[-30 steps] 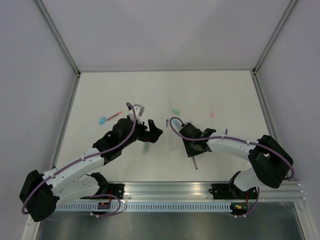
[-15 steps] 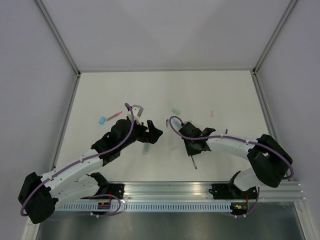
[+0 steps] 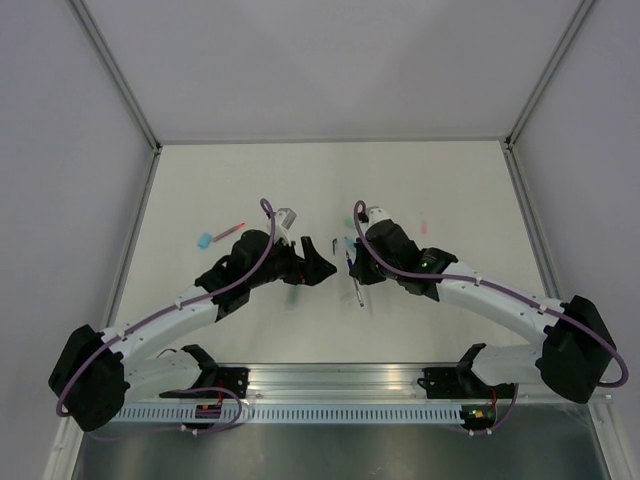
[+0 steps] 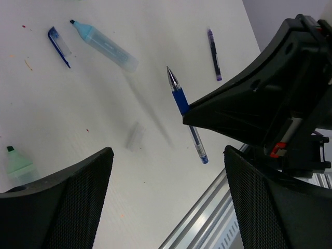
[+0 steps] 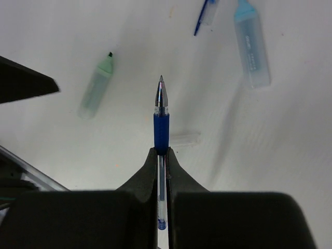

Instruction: Insert the pens into the pen caps

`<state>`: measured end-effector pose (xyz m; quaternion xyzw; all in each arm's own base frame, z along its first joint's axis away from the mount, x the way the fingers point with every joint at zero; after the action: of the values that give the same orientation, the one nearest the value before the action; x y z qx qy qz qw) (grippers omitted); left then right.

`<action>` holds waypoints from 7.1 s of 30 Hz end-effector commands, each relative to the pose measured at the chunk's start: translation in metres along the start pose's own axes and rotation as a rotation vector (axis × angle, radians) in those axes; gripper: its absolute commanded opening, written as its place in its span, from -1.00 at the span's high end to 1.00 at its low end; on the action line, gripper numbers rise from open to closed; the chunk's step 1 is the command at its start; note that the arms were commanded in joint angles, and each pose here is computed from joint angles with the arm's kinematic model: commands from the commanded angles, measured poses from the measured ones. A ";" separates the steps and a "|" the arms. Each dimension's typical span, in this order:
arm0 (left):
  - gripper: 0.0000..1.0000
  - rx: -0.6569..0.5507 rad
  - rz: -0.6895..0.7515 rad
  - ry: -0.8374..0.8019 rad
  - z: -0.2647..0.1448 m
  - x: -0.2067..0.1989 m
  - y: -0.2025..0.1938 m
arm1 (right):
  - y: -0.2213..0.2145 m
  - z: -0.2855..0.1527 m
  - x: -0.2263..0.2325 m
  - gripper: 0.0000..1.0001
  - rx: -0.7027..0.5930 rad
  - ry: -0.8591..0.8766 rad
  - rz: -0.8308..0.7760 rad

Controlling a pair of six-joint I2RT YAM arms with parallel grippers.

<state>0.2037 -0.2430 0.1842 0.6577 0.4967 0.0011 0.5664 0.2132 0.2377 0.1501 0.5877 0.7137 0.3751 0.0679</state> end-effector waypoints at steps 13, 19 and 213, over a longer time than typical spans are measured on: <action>-0.66 -0.019 -0.124 -0.134 0.029 -0.030 0.029 | 0.019 -0.028 0.045 1.00 -0.163 0.339 0.049; -0.57 -0.041 -0.150 -0.104 0.039 -0.026 0.034 | 0.025 -0.041 0.052 1.00 -0.184 0.375 0.044; 0.95 -0.108 -0.112 -0.380 0.051 -0.092 0.120 | 0.019 -0.091 0.017 1.00 -0.430 0.524 0.066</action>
<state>0.2690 -0.3248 0.2715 0.6326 0.4505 -0.1163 0.6191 0.1765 0.2079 0.2185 0.4862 0.6066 0.6289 0.0055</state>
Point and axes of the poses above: each gripper's point midway between its finger pads, its own z axis out along the fingers, its own x axis along the line the jaws close on, y = z × x, the point moved 4 cm from there along -z, back along the fingers, and after that the axes turned 4 degrees about z, right-handed, at the moved point
